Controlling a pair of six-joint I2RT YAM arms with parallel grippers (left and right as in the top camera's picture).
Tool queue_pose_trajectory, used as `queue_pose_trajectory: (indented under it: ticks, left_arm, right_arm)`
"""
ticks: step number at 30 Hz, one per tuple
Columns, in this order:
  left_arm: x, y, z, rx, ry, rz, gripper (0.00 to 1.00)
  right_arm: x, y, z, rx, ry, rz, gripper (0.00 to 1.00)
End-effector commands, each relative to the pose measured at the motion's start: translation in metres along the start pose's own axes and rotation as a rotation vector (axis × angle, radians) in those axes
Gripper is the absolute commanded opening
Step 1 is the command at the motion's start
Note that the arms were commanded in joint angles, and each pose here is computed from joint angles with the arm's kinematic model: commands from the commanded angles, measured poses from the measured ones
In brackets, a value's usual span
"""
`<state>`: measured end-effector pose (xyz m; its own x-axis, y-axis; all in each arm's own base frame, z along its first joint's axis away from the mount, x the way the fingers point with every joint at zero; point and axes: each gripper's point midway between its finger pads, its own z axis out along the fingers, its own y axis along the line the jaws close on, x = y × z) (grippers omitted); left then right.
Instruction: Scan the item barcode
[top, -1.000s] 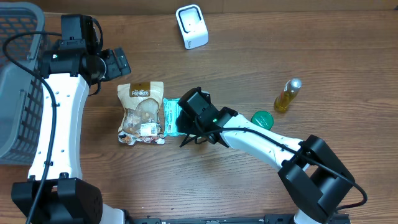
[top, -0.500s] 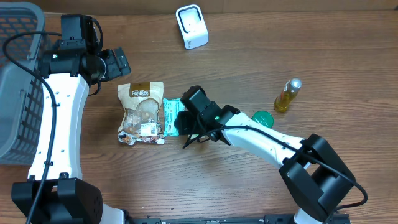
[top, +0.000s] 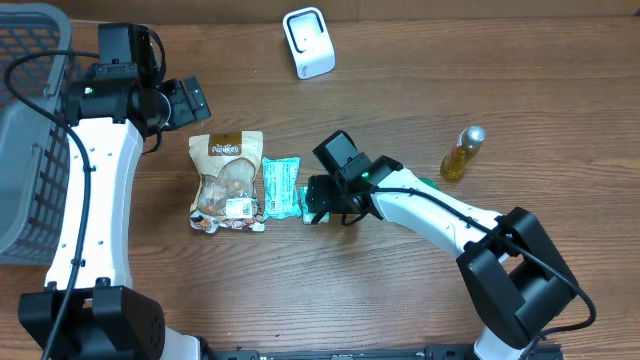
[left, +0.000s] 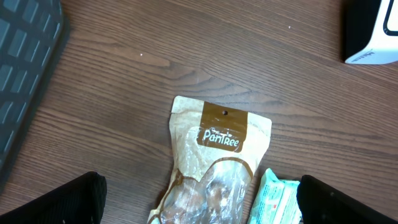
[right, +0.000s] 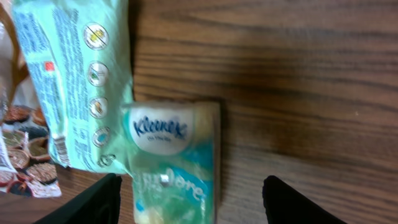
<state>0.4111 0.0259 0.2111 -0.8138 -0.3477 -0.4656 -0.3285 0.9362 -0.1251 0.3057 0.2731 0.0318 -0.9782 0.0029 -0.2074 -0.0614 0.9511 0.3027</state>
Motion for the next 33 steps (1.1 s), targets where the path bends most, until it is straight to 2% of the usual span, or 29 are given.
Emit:
queue_pose_trajectory:
  ticks: [1, 3, 6, 11, 18, 23, 25, 26, 28, 33]
  left_arm:
    - [-0.002, -0.003, -0.003, 0.004, -0.011, 0.013, 1.00]
    - [-0.002, -0.003, -0.003, 0.003, -0.011, 0.013, 0.99]
    - [-0.002, -0.003, -0.003, 0.003, -0.011, 0.013, 0.99]
    - [-0.002, -0.003, -0.003, 0.004, -0.011, 0.013, 1.00]
    - [-0.002, -0.003, -0.003, 0.004, -0.011, 0.013, 1.00]
    - [-0.002, -0.003, -0.003, 0.004, -0.011, 0.013, 1.00]
    - [-0.002, -0.003, -0.003, 0.004, -0.011, 0.013, 0.99]
    - [-0.002, -0.003, -0.003, 0.003, -0.011, 0.013, 1.00]
    - [-0.002, -0.003, -0.003, 0.003, -0.011, 0.013, 0.99]
    - [-0.002, -0.003, -0.003, 0.004, -0.011, 0.013, 1.00]
  right_arm:
    - [-0.001, -0.004, 0.000, 0.019, -0.001, 0.000, 0.66]
    - [-0.001, -0.004, 0.000, 0.017, 0.001, 0.000, 0.55]
    - [-0.001, -0.004, 0.000, 0.017, 0.001, 0.000, 0.44]
    - [0.000, -0.004, 0.000, 0.019, 0.004, 0.001, 0.31]
    - [0.002, -0.006, 0.005, 0.027, 0.015, 0.003, 0.27]
    - [0.009, -0.016, 0.020, -0.037, 0.125, 0.072, 0.25]
    - [0.013, -0.023, 0.029, -0.075, 0.192, 0.123, 0.18]
    - [0.014, -0.025, 0.032, -0.090, 0.212, 0.142, 0.11]
    - [0.012, -0.026, 0.031, -0.100, 0.215, 0.168, 0.04]
    - [0.009, -0.014, 0.029, -0.169, 0.226, 0.182, 0.05]
